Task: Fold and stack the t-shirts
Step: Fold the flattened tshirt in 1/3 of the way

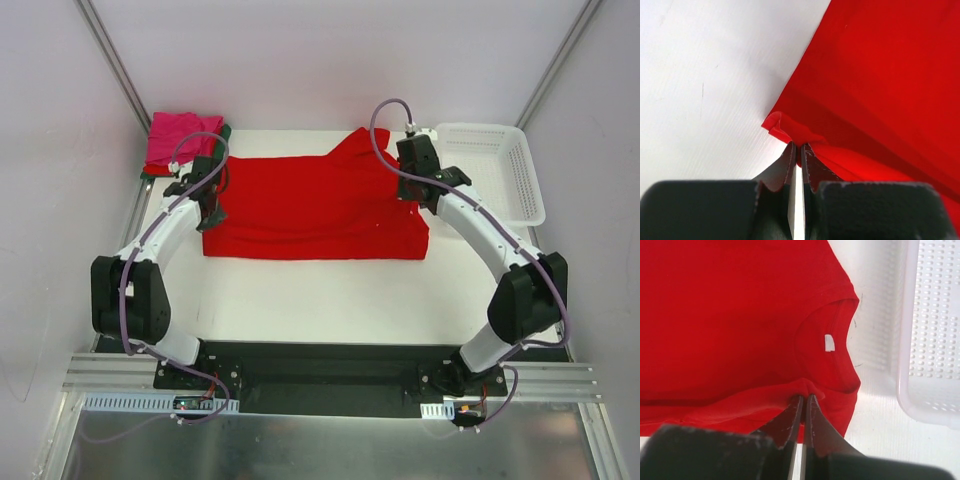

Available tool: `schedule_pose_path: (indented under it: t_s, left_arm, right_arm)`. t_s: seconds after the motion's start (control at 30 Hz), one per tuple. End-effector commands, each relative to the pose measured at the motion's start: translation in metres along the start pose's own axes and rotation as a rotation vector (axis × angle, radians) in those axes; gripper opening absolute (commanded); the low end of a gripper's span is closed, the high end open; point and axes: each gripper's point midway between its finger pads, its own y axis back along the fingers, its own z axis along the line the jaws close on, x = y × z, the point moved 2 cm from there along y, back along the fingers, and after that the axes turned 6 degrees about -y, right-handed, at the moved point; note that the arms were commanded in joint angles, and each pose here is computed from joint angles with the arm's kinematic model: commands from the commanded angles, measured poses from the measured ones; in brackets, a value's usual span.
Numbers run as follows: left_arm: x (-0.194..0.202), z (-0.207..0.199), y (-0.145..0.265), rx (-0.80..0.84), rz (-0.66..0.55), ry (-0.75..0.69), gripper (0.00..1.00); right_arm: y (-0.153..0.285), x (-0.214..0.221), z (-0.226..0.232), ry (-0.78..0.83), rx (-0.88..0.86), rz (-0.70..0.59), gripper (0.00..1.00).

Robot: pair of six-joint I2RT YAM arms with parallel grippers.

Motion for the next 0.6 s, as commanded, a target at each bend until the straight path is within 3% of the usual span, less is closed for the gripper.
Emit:
schedule_pose_path:
  t_s: [0.0,0.57]
  left_arm:
    - [-0.024,-0.001,-0.004,-0.028,-0.042,-0.003,0.00]
    - [-0.045,-0.016,-0.034,-0.057,-0.021,-0.022,0.00]
  right_arm:
    - [-0.005,-0.030,0.007,-0.023,-0.035,-0.055,0.01]
    - [-0.045,-0.052,0.021,-0.041,-0.063,-0.041,0.01]
